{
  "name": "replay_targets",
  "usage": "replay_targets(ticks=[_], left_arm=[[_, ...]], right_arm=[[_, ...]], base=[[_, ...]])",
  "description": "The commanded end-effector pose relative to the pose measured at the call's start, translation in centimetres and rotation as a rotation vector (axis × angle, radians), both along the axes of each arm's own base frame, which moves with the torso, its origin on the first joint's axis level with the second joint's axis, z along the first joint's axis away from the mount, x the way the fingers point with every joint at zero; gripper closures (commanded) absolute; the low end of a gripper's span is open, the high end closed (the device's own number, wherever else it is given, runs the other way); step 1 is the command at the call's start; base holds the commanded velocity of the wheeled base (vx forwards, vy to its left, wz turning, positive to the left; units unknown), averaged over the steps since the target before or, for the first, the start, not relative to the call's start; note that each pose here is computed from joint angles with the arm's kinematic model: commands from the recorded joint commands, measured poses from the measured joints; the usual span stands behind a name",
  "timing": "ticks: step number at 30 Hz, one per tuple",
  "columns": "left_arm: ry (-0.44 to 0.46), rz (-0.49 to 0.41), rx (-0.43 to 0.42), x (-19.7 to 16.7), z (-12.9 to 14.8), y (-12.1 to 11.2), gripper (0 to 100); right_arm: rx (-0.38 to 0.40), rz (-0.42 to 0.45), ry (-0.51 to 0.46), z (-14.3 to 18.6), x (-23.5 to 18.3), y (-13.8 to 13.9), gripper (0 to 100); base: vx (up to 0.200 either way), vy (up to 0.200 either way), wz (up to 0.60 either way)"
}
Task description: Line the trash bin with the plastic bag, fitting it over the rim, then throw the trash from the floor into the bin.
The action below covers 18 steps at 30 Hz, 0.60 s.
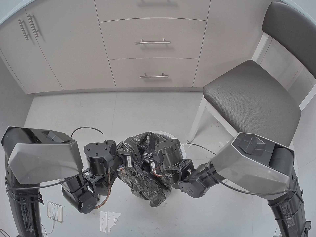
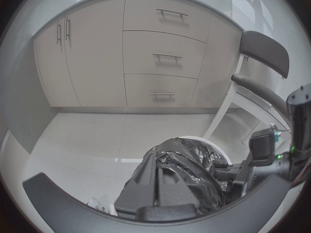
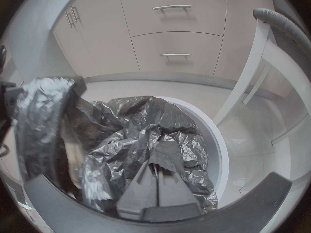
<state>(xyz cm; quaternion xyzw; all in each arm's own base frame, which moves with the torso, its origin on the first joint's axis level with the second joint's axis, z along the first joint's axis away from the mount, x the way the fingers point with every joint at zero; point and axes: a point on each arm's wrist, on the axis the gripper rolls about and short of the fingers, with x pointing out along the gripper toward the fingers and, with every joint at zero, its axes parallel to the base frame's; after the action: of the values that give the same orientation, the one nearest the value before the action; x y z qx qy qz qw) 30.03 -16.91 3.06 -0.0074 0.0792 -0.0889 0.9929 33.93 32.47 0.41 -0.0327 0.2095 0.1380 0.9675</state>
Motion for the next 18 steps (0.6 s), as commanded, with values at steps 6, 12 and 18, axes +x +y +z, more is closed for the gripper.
replay_targets(ticks=[6, 12, 18], left_arm=[[-0.008, 0.0, -0.004, 0.2, 0.0, -0.2, 100], [0.001, 0.0, 0.002, 0.3, -0.3, -0.2, 100], [0.003, -0.002, 0.003, 0.3, -0.4, -0.2, 100]], right_arm=[[-0.049, -0.024, 0.026, -3.4, 1.9, -0.5, 100], [-0.067, -0.025, 0.024, -3.8, 2.7, -0.4, 100], [-0.07, -0.023, 0.028, -4.1, 3.0, 0.0, 100]], base=[[0.0, 0.0, 0.0], [0.0, 0.0, 0.0], [0.0, 0.0, 0.0]])
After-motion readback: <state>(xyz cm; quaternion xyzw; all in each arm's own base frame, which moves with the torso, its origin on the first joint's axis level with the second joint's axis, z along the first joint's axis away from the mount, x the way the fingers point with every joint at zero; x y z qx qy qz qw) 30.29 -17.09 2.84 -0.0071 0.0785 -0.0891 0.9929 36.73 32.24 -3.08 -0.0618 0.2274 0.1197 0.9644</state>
